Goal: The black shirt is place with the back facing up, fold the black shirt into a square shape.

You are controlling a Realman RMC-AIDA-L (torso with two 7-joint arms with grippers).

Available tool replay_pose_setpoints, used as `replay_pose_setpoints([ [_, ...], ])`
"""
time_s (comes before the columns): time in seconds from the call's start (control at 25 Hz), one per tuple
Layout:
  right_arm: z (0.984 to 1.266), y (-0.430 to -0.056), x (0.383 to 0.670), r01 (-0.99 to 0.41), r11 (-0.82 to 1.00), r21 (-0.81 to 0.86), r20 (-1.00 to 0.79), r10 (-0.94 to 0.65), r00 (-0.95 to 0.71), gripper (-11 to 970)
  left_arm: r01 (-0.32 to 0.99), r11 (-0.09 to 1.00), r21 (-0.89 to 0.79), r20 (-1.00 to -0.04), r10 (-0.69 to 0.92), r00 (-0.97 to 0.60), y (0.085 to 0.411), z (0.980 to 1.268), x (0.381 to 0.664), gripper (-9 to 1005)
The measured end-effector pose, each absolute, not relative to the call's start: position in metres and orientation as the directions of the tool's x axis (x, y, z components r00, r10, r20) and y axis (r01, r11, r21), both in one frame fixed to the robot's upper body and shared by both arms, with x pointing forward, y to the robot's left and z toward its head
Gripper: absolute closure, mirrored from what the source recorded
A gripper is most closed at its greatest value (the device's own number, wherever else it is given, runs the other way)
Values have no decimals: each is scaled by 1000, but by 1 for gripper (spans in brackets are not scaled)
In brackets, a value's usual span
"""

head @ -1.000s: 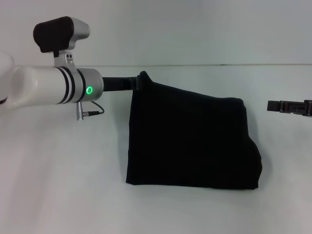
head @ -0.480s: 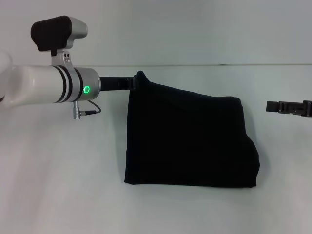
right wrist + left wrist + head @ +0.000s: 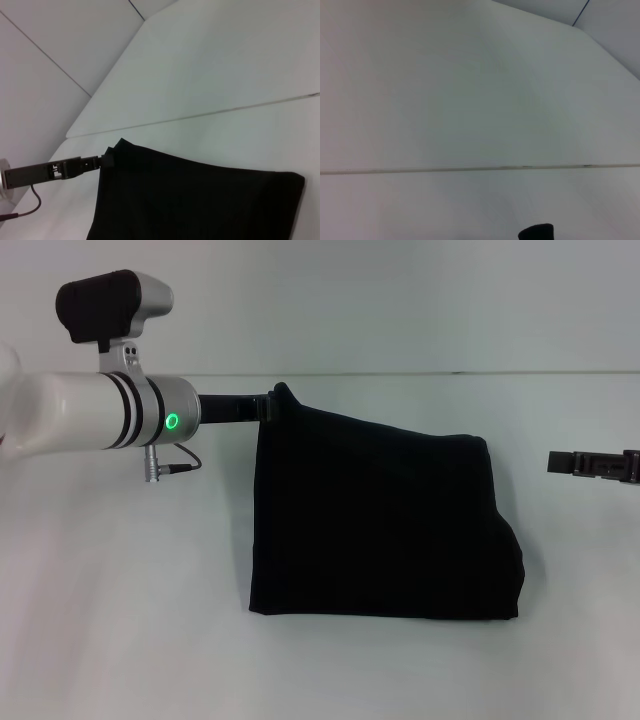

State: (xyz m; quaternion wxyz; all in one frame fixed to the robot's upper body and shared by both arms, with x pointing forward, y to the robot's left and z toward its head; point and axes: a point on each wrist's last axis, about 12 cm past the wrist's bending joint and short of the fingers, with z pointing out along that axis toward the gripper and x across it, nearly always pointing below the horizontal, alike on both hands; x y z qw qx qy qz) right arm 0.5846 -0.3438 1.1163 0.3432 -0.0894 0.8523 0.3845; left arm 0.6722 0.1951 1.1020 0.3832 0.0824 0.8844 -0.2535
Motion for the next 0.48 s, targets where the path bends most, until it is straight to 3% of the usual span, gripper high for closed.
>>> replay_pose_setpoints([
  [0.48, 1116, -344, 585, -418, 691, 589, -658, 110, -745, 223, 303, 893, -334, -771, -73, -632, 217, 1103, 671, 905],
])
